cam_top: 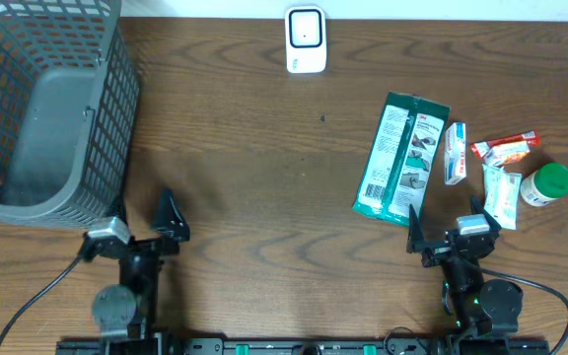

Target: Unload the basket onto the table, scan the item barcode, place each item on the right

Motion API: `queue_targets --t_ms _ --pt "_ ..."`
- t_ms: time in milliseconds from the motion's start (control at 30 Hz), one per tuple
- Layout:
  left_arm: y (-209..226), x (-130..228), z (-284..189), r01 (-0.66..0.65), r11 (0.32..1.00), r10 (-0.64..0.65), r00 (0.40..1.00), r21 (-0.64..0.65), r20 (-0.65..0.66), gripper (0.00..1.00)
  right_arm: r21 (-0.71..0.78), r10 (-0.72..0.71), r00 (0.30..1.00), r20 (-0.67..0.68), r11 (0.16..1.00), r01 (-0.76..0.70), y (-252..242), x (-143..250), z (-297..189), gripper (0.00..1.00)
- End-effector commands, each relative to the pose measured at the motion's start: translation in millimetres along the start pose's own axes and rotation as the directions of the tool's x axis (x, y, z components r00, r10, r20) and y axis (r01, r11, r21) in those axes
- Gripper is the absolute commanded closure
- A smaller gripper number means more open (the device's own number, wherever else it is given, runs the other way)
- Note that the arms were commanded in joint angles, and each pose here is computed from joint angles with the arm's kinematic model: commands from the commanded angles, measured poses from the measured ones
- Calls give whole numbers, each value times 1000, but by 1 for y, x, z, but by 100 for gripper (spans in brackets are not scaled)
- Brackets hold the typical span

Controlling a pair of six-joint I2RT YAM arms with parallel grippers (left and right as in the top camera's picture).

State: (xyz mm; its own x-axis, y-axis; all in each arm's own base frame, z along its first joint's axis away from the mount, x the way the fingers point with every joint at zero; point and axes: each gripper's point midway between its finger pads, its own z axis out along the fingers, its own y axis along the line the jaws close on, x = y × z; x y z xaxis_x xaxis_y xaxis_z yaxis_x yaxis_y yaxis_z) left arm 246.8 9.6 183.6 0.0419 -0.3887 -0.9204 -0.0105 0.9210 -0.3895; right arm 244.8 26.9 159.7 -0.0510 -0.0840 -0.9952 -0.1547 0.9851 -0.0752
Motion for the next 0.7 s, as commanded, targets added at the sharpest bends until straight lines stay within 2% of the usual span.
queue_targets --t_ms 0,67,667 --pt "17 24 -2 -41 996 34 995 -74 -94 4 2 1 1000 -1 1000 -1 0 1 0 1" --pt "27 39 -5 -56 991 36 987 -121 -155 4 2 1 1000 -1 1000 -1 0 1 0 1" --pt "27 39 -5 -61 991 42 987 -121 -157 4 2 1 1000 -1 1000 -1 0 1 0 1"
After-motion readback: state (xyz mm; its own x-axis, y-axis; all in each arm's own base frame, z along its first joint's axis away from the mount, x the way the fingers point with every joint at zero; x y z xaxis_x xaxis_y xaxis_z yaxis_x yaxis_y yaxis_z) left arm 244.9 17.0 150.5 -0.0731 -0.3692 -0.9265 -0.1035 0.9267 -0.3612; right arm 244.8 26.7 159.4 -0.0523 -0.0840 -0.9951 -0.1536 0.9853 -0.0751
